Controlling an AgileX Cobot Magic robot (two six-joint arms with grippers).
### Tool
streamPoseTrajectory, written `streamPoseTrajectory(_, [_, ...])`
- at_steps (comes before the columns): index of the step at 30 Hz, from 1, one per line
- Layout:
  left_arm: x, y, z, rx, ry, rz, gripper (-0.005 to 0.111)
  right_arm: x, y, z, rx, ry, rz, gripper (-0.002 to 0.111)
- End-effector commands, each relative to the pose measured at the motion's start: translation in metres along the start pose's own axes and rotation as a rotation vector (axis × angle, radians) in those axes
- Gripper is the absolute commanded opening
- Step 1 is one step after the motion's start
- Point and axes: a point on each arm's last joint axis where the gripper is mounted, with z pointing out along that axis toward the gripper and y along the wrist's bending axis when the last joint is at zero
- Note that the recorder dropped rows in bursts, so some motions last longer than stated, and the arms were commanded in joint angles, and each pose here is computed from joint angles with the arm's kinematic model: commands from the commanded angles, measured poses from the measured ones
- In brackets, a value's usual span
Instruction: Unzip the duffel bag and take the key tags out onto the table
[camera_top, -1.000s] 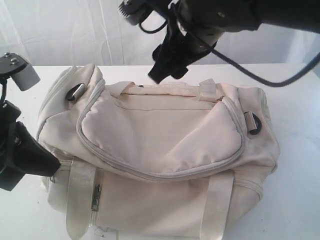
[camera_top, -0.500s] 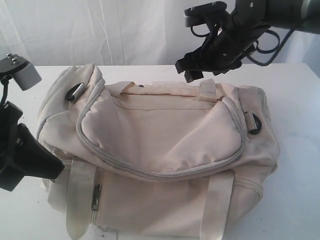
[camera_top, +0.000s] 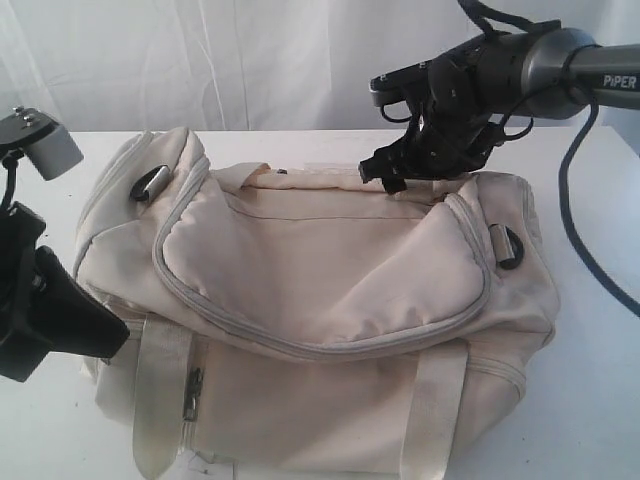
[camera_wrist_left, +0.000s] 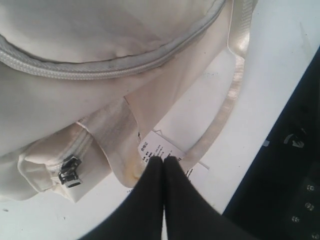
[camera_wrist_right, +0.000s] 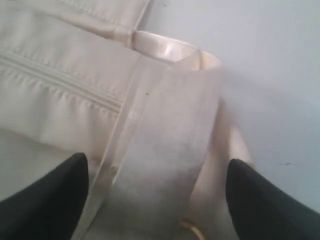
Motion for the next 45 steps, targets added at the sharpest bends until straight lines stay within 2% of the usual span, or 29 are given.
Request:
streamPoseTrajectory(1, [-0.002,-0.004,-0.002,0.022,-0.011,0.008,0.0,-0.005,-0.007,-0.003,0.036,-0.032,0.029,0.07])
streamPoseTrajectory(4, [-0.002,-0.004,-0.002,0.022,-0.011,0.008,0.0,-0.004,-0.004,0.002,0.019,-0.03,0.046,0.061])
streamPoseTrajectory(5, [-0.002,-0.004,-0.002,0.022,-0.011,0.008,0.0,-0.002,-0.003,0.006,0.013,-0.022,0.053,0.055])
streamPoseTrajectory(8, [-0.002,-0.004,-0.002,0.022,-0.011,0.02,0.0,0.0,-0.002,0.01,0.011,-0.012,0.055,0.03])
streamPoseTrajectory(10, [-0.002,-0.004,-0.002,0.022,-0.011,0.022,0.0,-0.008,-0.002,0.001,-0.004,-0.068,0.065,0.007])
streamPoseTrajectory(11, [-0.002,-0.004,-0.002,0.02,-0.013,0.022,0.0,-0.014,-0.003,-0.006,-0.013,-0.103,0.075,0.0])
streamPoseTrajectory(16, [-0.002,-0.004,-0.002,0.018,-0.015,0.023,0.0,-0.046,-0.009,-0.063,-0.05,-0.32,0.102,0.0])
streamPoseTrajectory(21, [-0.003,-0.003,-0.002,0.012,-0.018,0.024,0.0,-0.056,-0.018,-0.115,-0.046,-0.423,0.095,0.0])
streamPoseTrajectory(27, [-0.004,-0.001,-0.002,-0.017,-0.031,0.032,0.0,-0.053,-0.023,-0.139,-0.021,-0.407,0.057,0.0])
streamPoseTrajectory(30, [-0.009,0.006,-0.005,-0.1,-0.069,0.034,0.0,-0.049,-0.025,-0.141,-0.011,-0.363,0.057,0.0])
streamPoseTrajectory(32, [-0.018,0.014,-0.012,-0.201,-0.134,0.004,0.0,-0.047,-0.024,-0.141,-0.016,-0.342,0.056,0.0])
streamPoseTrajectory(35, [-0.039,0.025,-0.031,-0.366,-0.303,-0.05,0.0,-0.045,-0.024,-0.14,-0.014,-0.321,0.046,0.0])
streamPoseTrajectory(38, [-0.063,0.027,-0.052,-0.452,-0.44,-0.014,0.0,-0.044,-0.023,-0.14,-0.021,-0.31,0.008,0.0])
streamPoseTrajectory(41, [-0.089,0.035,-0.059,-0.466,-0.477,-0.001,0.0,-0.044,-0.022,-0.14,-0.025,-0.302,-0.008,0.0])
streamPoseTrajectory(45, [-0.121,0.056,-0.045,-0.455,-0.468,-0.038,0.0,-0.044,-0.022,-0.141,-0.026,-0.304,-0.006,0.0])
